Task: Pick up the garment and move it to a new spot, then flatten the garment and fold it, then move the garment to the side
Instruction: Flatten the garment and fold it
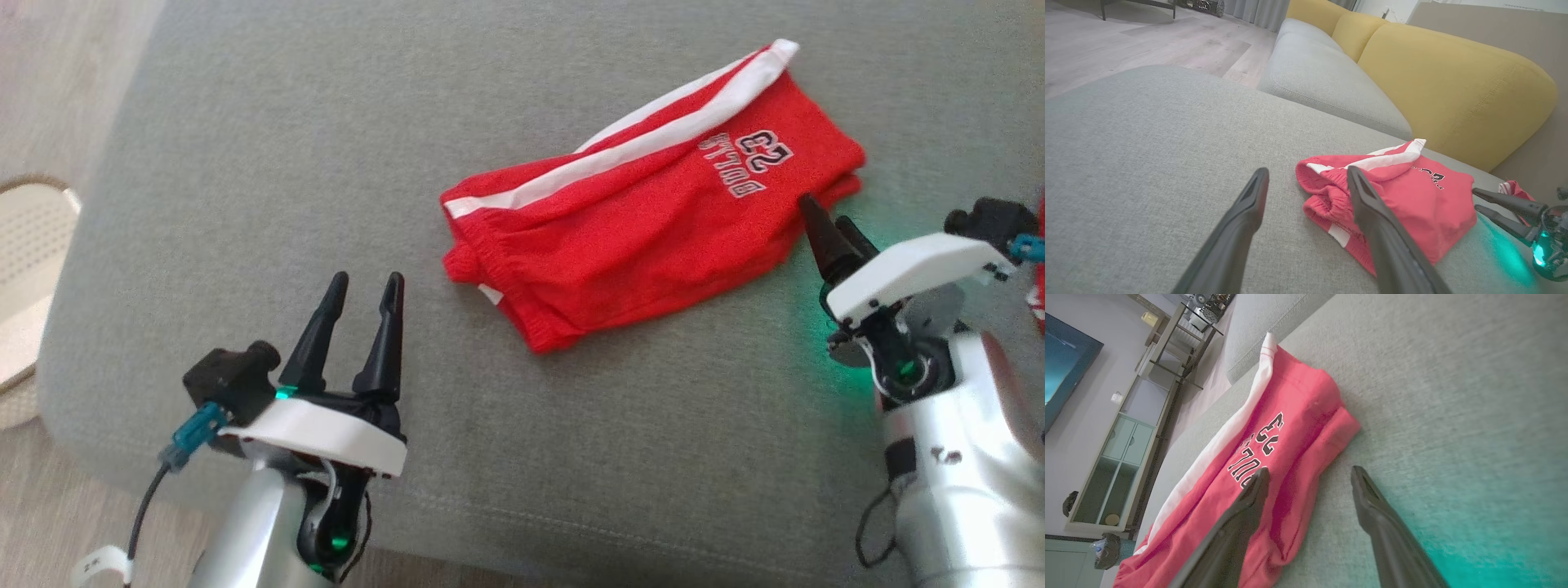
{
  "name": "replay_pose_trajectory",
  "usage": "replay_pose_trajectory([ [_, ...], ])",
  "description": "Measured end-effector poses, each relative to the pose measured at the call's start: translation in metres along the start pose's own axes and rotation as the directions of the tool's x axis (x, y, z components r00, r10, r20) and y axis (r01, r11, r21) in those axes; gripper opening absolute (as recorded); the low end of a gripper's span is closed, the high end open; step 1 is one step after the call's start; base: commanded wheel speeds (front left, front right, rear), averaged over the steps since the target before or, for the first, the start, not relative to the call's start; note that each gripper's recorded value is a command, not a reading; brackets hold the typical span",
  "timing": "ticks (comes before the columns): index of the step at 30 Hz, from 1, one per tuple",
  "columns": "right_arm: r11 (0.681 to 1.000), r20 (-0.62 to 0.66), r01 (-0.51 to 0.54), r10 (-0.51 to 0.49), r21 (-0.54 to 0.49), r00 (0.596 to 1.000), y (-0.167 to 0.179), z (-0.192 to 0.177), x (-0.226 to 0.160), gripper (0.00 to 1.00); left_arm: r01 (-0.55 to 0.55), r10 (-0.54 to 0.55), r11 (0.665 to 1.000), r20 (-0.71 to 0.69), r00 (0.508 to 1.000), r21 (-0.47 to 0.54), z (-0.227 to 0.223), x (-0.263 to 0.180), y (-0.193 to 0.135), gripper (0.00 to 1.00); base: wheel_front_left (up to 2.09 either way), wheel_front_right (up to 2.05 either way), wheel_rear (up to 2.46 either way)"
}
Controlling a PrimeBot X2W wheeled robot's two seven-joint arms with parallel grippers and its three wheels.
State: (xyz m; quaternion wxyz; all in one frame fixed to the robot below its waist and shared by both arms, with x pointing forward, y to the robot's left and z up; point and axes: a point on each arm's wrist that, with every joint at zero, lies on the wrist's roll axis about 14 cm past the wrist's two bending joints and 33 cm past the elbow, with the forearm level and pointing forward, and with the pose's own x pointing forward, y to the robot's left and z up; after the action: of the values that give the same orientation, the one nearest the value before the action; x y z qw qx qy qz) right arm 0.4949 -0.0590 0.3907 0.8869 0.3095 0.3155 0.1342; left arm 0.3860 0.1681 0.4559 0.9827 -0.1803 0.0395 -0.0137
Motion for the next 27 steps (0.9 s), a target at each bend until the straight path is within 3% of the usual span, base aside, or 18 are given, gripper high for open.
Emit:
replay_pose_trajectory([
  [7, 0.999, -0.053, -0.01, 0.013, 0.051, 0.999, 0.011, -0.001, 0.026, 1.0, -0.03, 0.03, 1.0, -0.003, 1.0, -0.009, 0.0, -0.005, 0.008, 1.0, 0.0, 0.0, 0.0],
  [14, 1.0, -0.097, 0.004, -0.001, 0.031, 0.995, 0.018, 0.0, 0.048, 1.0, -0.037, 0.037, 0.999, 0.001, 0.999, -0.008, 0.002, -0.005, 0.01, 1.0, 0.0, 0.0, 0.0],
  [15, 1.0, -0.103, 0.005, -0.003, 0.019, 0.995, 0.021, 0.001, 0.052, 0.9, -0.04, 0.04, 0.999, -0.001, 0.999, -0.016, 0.001, -0.006, 0.01, 1.0, 0.0, 0.0, 0.0],
  [16, 1.0, -0.103, 0.006, -0.005, 0.012, 0.995, 0.022, 0.001, 0.054, 0.24, -0.041, 0.041, 0.999, -0.001, 0.999, -0.015, 0.001, -0.006, 0.011, 1.0, 0.0, 0.0, 0.0],
  [17, 1.0, -0.1, 0.007, -0.007, 0.001, 0.995, 0.023, 0.003, 0.055, 0.0, -0.041, 0.041, 0.999, 0.0, 0.999, -0.015, 0.001, -0.006, 0.011, 1.0, 0.0, 0.0, 0.0],
  [27, 1.0, 0.069, 0.015, -0.015, -0.008, 0.997, 0.022, 0.022, 0.039, 0.0, -0.009, 0.009, 1.0, 0.021, 1.0, -0.016, 0.008, -0.004, 0.001, 1.0, 0.0, 0.0, 0.0],
])
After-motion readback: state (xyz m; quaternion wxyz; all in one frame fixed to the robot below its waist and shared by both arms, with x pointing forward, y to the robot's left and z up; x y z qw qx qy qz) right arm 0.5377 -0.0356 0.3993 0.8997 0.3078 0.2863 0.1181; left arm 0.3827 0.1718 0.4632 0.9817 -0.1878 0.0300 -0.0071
